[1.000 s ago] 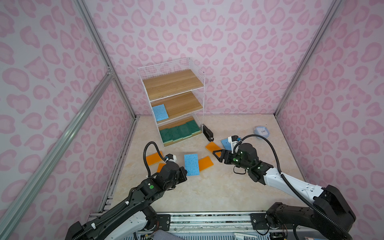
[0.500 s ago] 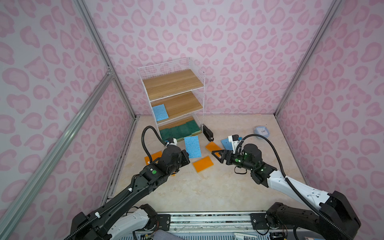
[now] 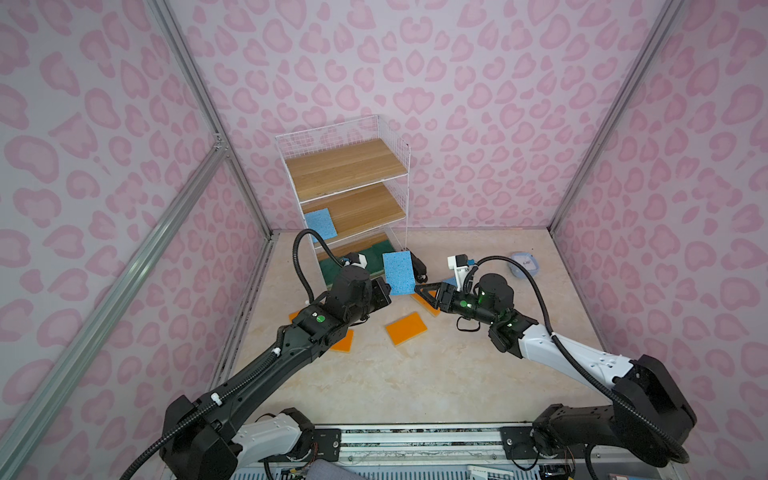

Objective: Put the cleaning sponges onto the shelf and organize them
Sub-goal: 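Carry the blue sponge with the left gripper toward the right gripper, then close the right gripper on the blue sponge and open the left gripper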

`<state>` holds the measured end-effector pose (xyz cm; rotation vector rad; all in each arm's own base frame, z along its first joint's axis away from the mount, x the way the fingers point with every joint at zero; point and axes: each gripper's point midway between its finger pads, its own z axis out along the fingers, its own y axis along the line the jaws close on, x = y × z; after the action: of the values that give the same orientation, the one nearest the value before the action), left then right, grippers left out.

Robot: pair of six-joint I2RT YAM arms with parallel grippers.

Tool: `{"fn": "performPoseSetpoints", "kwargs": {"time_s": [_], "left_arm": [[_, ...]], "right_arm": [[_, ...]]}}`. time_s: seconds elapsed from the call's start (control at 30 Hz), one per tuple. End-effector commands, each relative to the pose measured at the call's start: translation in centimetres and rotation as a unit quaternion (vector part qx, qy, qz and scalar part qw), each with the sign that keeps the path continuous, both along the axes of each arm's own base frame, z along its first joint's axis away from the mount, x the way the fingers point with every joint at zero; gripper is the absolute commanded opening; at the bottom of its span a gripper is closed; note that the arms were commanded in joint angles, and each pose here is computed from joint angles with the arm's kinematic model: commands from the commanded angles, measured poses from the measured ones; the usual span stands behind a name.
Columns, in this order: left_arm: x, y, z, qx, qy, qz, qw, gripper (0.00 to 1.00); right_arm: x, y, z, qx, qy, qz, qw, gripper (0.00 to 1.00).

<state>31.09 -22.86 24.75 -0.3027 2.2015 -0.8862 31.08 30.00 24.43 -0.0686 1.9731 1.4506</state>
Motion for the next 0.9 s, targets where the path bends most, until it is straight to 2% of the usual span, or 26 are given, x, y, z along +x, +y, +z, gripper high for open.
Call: {"fn": "performPoseSetpoints", "kwargs": {"time_s": [0.0,0.2,0.43,0.53,0.57,0.63,0.67,0.7,0.73,0.77,0.8,0.87], "left_arm": [[0.5,-0.6,1.7,-0.023,-0.021,-0.008,0.999,0.04],[0.8,-0.7,2.3,-0.026,-0.026,-0.011,0.999,0.04],[1.1,-0.6,2.3,-0.028,-0.024,-0.014,0.999,0.04],[1.0,-0.4,2.5,-0.026,-0.028,-0.016,0.999,0.04],[1.0,-0.4,2.6,-0.024,-0.031,-0.019,0.999,0.07],[0.8,-0.2,2.9,-0.012,-0.043,-0.026,0.999,0.47],[0.6,0.2,2.9,0.002,-0.048,-0.027,0.999,0.57],[0.4,0.8,2.6,0.02,-0.049,-0.021,0.998,0.76],[0.1,1.7,2.2,0.037,-0.049,-0.013,0.998,0.88],[-0.3,2.5,1.7,0.051,-0.048,-0.005,0.997,0.91],[-0.8,3.3,1.1,0.066,-0.047,0.003,0.997,0.99],[-1.8,4.9,0.0,0.085,-0.043,0.016,0.995,0.98]], "right_arm": [[0.6,0.8,1.2,0.03,-0.005,0.014,0.999,0.55],[1.2,2.1,1.6,0.061,0.005,0.035,0.997,0.41],[1.7,2.4,1.9,0.062,0.005,0.034,0.997,0.09],[1.9,2.4,2.0,0.053,0.003,0.032,0.998,0.03],[1.9,2.4,1.9,0.048,0.003,0.031,0.998,0.03],[2.0,2.4,2.1,0.039,-0.002,0.031,0.999,0.02],[2.1,2.4,2.1,0.033,-0.004,0.03,0.999,0.02],[2.2,2.4,2.1,0.025,-0.007,0.028,0.999,0.02],[2.3,2.4,2.2,0.017,-0.009,0.028,0.999,0.02],[2.5,2.5,2.3,0.01,-0.012,0.029,0.999,0.02],[2.6,2.6,2.4,0.001,-0.016,0.029,0.999,0.01],[3.0,2.8,2.7,-0.016,-0.023,0.032,0.999,0.01]]}}
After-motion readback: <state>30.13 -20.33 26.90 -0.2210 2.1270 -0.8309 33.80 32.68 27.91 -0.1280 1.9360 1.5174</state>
